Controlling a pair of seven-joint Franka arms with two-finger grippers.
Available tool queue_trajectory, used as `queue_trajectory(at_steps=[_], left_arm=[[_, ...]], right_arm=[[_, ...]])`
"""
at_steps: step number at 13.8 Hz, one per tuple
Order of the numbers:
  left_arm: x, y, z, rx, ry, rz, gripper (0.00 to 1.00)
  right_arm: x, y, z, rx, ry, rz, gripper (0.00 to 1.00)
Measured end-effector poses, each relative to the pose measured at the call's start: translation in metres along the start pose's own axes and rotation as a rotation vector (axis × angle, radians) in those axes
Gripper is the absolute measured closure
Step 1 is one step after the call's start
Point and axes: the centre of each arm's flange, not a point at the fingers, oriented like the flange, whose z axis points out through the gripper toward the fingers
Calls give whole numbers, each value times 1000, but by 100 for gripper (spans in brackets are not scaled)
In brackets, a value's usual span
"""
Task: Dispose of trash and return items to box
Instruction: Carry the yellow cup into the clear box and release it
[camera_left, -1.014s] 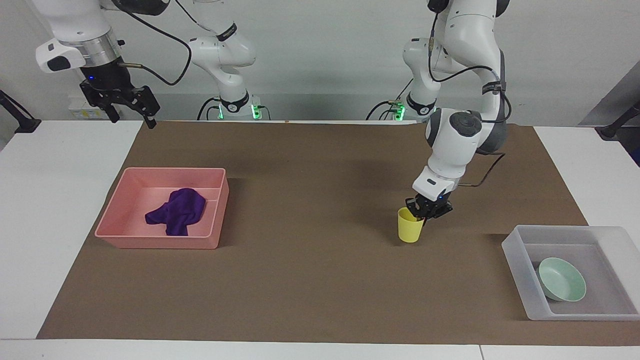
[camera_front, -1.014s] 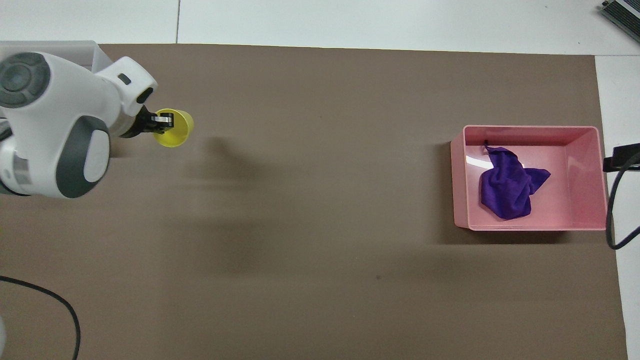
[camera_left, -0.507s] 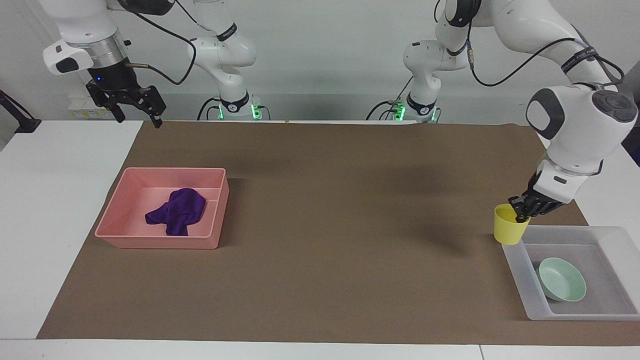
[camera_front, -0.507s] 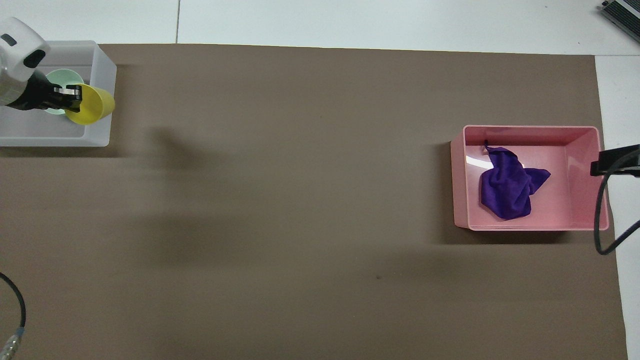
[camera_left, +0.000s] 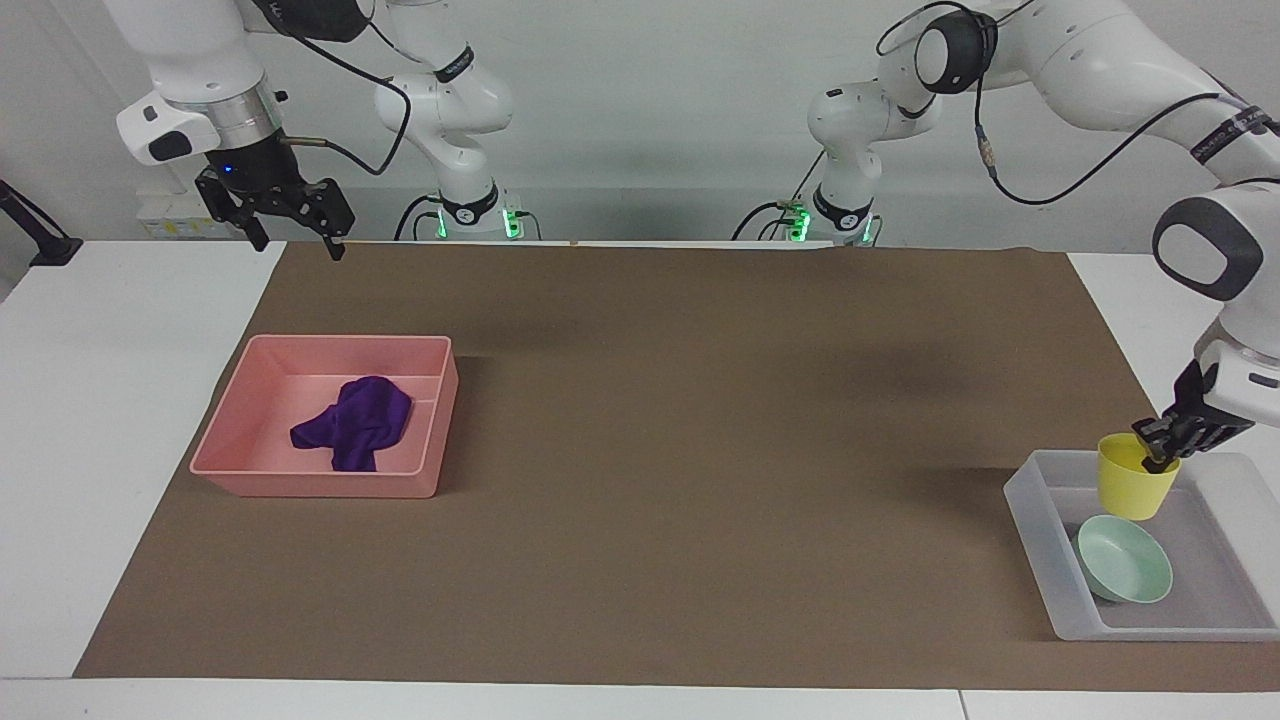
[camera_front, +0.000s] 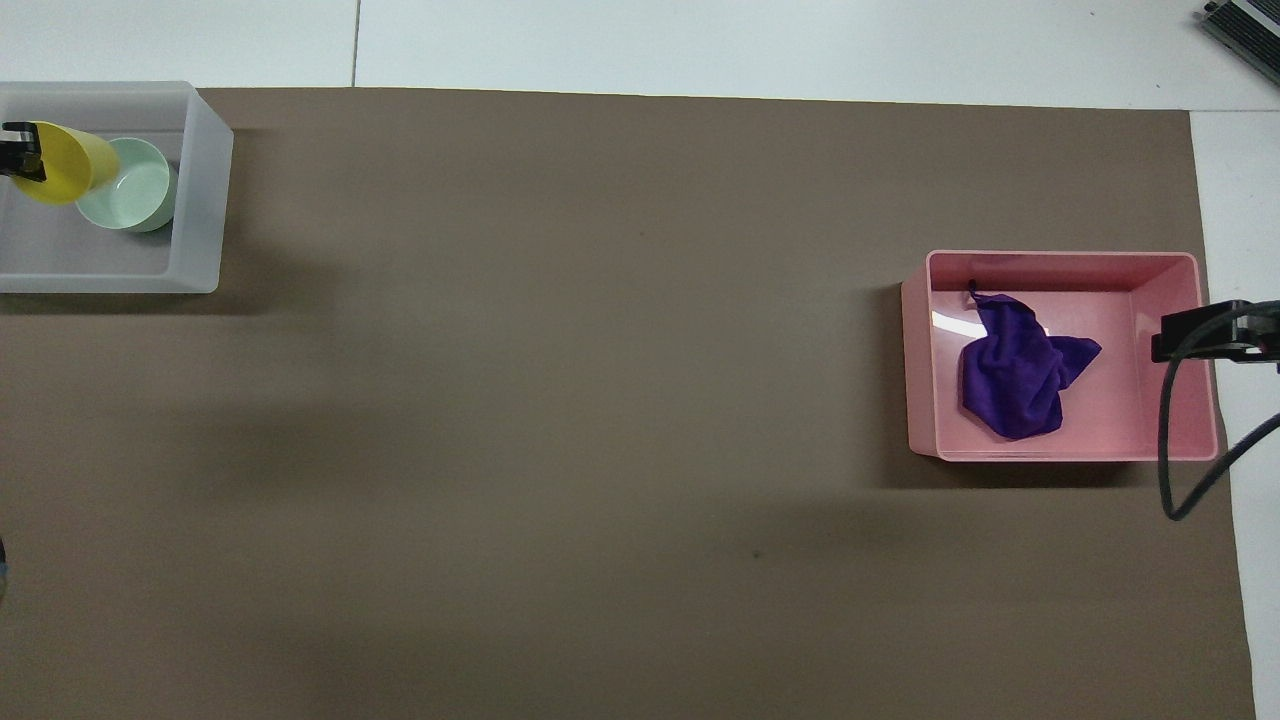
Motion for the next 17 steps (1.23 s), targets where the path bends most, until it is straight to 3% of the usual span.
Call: queue_trajectory(at_steps=[5,11,17], left_arm=[[16,-27,54,9,-25,-31,96],[14,-44,73,-51,-32,-104,96],[15,-35,103,-64,-32,-226,96]], right_arm=[[0,-6,0,19,-1,-8,0],[0,-7,0,20,0,-8,0],[0,-7,0,20,1,-8,0]])
